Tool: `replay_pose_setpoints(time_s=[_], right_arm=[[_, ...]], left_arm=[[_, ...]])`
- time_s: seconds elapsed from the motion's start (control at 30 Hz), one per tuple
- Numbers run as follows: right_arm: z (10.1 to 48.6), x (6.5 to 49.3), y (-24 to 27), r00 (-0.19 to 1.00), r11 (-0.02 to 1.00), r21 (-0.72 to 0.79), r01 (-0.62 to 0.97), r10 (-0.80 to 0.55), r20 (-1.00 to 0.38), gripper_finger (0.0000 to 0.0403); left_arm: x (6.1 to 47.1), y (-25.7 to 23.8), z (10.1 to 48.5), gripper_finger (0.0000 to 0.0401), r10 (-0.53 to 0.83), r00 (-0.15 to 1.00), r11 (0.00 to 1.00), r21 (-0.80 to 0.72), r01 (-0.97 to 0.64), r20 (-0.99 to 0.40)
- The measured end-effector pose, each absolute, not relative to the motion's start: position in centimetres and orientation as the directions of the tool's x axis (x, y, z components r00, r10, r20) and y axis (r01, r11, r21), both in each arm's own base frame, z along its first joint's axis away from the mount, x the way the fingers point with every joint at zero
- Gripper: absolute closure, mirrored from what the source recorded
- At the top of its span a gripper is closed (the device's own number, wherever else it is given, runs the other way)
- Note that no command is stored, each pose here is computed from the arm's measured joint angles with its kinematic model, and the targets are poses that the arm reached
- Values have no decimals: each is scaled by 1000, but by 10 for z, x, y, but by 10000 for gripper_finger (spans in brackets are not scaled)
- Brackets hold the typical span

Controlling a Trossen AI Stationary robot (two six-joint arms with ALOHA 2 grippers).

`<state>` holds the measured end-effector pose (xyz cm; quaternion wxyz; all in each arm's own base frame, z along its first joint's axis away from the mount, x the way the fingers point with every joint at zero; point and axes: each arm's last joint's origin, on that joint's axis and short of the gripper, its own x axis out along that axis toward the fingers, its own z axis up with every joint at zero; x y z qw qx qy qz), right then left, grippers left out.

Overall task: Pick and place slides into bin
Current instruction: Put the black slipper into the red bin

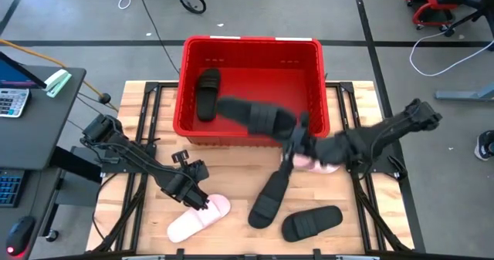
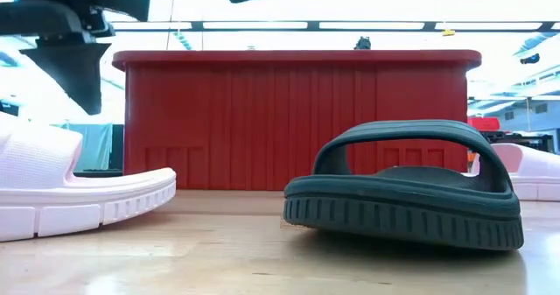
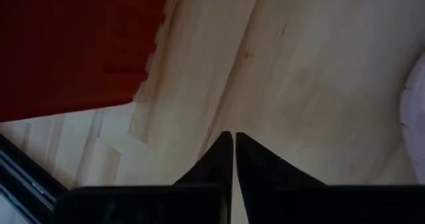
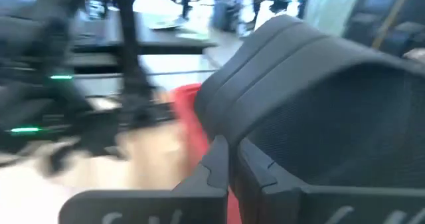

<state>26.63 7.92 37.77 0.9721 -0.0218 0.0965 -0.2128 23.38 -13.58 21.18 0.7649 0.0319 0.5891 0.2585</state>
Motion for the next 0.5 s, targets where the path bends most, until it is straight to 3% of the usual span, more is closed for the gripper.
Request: replay_pose_setpoints(time_s=[0.2,0.4,0.5], right_arm=[[390,261,-8,813,835,-186,518,-549,-194,395],[357,275,-83,812,901,-115,417,-427,-398,395],[334,277,-107,772,935,-153,319,-350,-531,395]], left_arm=[[234,-134,226,390,468,152,854,401,-332,-870],[238,-123,248,390,576,156,792,502,-347,-802],[242,-118,255,384,592,158,784,519,-341,-791]])
